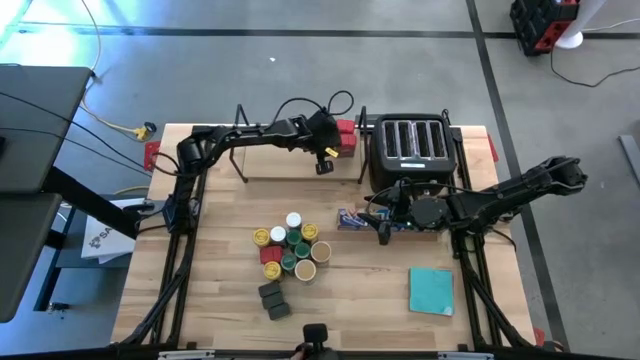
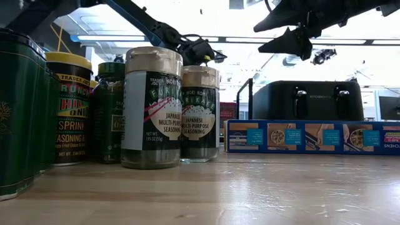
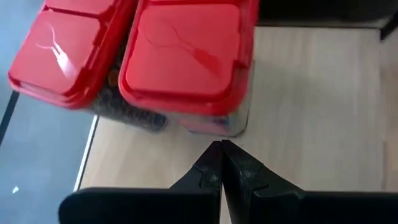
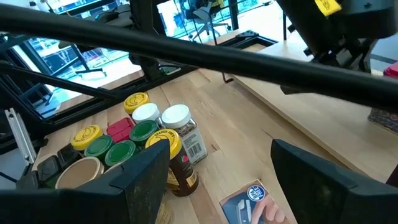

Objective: Shelf spices
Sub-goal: Put the top red seasoning can on the shelf aligned with the other red seasoning can, then adjust the red seasoning cans on the shelf

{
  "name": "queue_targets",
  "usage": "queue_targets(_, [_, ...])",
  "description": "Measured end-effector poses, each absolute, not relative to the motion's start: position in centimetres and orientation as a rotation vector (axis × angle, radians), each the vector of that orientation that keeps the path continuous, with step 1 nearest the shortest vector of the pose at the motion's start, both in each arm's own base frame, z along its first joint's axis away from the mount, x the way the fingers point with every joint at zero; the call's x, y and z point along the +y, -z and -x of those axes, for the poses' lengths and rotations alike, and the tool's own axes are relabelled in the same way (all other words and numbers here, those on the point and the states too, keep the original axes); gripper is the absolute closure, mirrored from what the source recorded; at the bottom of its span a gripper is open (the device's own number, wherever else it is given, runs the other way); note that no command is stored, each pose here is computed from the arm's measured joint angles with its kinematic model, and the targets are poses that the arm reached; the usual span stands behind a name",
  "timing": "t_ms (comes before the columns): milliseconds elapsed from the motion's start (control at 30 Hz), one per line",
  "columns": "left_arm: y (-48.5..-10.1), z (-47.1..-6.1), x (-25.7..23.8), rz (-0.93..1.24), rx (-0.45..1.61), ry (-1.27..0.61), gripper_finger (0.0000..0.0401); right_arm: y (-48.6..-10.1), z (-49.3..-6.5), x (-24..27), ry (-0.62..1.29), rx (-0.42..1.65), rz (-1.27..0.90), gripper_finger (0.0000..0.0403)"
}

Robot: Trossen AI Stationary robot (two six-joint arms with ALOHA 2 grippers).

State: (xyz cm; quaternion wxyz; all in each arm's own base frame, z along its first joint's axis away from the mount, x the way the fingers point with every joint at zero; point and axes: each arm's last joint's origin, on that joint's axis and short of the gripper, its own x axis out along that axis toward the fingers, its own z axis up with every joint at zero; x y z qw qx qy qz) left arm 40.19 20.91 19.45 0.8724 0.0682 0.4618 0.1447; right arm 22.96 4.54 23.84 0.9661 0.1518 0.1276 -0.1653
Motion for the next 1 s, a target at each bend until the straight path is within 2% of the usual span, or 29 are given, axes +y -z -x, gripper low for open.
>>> queue_targets(500, [-21.2, -38.5, 21.2, -0.141, 1.043, -0.432, 0.0401, -23.8, -23.0, 4.5, 0.337, 0.259, -0.306, 0.0128])
queue_targets(700, [-20.9, -37.7, 24.6, -0.019, 0.921, -0.473, 0.0401, -23.8, -22.9, 4.5, 0.337, 0.264, -0.304, 0.0128])
queue_targets(1000, [-19.3, -38.3, 26.2, 0.045, 0.825, -0.455, 0.0401, -23.7, -22.9, 4.5, 0.339, 0.275, -0.299, 0.0128])
